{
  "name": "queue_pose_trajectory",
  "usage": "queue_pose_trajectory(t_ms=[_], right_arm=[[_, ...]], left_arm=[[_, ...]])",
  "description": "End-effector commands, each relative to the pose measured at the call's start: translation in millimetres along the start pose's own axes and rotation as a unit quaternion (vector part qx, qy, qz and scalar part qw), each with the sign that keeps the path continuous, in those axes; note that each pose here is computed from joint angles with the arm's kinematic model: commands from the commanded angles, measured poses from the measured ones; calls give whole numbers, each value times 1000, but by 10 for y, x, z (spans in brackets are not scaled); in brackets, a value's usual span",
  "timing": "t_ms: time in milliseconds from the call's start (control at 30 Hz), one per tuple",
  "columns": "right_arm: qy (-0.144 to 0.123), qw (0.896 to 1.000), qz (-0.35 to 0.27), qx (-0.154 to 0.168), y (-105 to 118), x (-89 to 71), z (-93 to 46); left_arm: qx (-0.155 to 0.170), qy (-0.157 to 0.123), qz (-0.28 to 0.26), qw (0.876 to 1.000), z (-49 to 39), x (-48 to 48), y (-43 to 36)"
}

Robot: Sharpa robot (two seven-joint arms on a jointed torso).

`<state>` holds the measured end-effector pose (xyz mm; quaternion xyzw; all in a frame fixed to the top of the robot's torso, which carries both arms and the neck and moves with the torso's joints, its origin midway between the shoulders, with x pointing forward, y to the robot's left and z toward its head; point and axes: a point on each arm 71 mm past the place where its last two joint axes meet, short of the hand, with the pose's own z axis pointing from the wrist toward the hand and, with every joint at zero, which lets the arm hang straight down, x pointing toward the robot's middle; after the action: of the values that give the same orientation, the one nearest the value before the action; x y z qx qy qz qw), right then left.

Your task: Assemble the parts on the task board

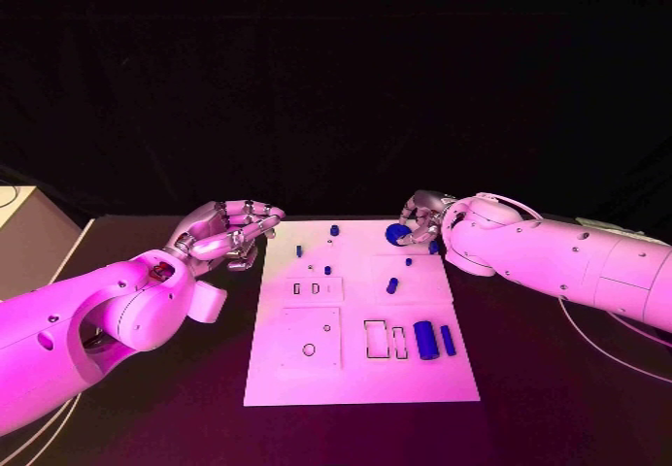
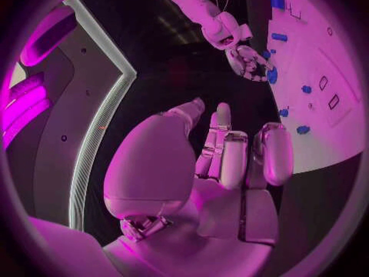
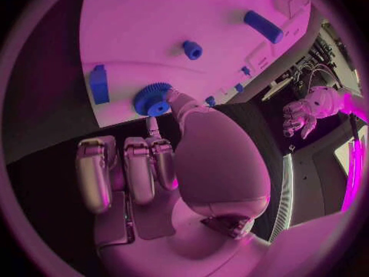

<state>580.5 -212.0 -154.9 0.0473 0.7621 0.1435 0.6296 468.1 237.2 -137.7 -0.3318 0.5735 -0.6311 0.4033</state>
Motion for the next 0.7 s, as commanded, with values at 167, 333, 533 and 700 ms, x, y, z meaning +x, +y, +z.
queue_pose_trajectory(t_ms=[167, 333, 533, 700], right_arm=[[-7, 1000, -9, 6, -44, -13, 10], [-5, 1000, -8, 6, -50, -13, 14], [-2, 1000, -5, 4, -39, -1, 20], [2, 1000, -5, 1, -15, 13, 25]], left_arm=[[1, 5, -3, 1000, 1, 11, -6], [1, 6, -3, 1000, 2, 14, -5], [0, 7, -1, 1000, 4, 16, -4], [0, 7, 0, 1000, 6, 18, -2]])
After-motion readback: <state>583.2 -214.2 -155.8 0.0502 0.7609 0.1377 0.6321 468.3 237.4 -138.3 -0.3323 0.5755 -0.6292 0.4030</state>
